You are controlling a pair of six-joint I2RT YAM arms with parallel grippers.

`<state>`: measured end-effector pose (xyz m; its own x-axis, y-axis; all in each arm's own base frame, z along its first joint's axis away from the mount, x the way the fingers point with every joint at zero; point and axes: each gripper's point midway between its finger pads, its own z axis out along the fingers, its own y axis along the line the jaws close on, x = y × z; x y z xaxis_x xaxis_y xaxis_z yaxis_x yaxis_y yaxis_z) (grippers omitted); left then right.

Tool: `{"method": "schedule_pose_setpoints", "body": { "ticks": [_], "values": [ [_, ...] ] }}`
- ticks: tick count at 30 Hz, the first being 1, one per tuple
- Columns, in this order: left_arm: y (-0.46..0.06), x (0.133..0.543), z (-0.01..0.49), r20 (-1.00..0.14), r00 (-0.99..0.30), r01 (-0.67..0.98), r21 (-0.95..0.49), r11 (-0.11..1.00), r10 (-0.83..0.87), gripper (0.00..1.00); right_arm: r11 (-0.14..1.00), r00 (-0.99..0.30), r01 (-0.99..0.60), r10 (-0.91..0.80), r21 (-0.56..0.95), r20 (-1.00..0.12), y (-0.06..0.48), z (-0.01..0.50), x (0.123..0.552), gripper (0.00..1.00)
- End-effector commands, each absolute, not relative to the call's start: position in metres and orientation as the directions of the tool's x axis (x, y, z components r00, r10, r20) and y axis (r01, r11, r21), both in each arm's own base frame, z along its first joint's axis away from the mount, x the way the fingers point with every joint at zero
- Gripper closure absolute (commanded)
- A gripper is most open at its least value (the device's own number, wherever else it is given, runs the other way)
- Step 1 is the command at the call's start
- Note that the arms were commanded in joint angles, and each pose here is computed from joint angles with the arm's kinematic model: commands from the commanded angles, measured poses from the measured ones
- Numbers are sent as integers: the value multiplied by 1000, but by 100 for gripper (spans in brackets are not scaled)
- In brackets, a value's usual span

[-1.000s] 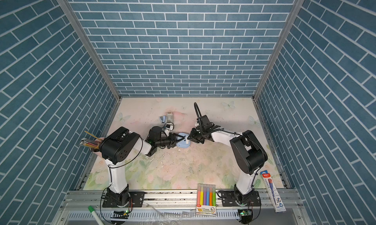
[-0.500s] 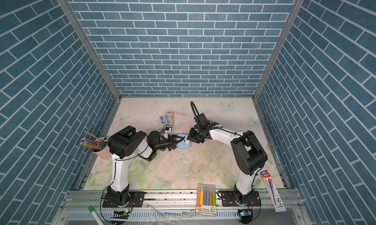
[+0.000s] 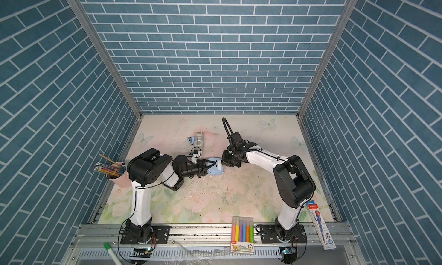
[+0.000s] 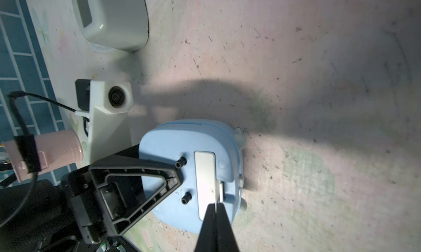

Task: Insert the battery into the alarm
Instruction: Install the cover on the alarm.

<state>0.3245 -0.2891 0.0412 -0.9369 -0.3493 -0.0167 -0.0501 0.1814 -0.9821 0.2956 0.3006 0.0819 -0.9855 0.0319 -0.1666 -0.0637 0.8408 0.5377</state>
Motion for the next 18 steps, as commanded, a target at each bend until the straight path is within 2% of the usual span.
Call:
{"method": "schedule_pose_setpoints", "body": {
  "ticks": [1, 6, 13, 18],
  "values": [
    [-274, 315, -7, 74, -918, -192, -943, 273, -389, 98, 885, -970, -119, -7, 450, -243, 294, 91, 296, 100],
    [-272, 317, -15, 69, -915, -204, -930, 306, -398, 99, 878, -936, -123, 53, 463, -349, 283, 111, 296, 100],
    [-265, 316, -21, 56, -902, -221, -912, 346, -429, 99, 879, -942, -82, 86, 469, -326, 277, 95, 289, 100],
    [-259, 313, -20, 18, -905, -215, -882, 420, -426, 99, 879, -943, -76, 90, 470, -322, 277, 94, 290, 100]
  ]
}}
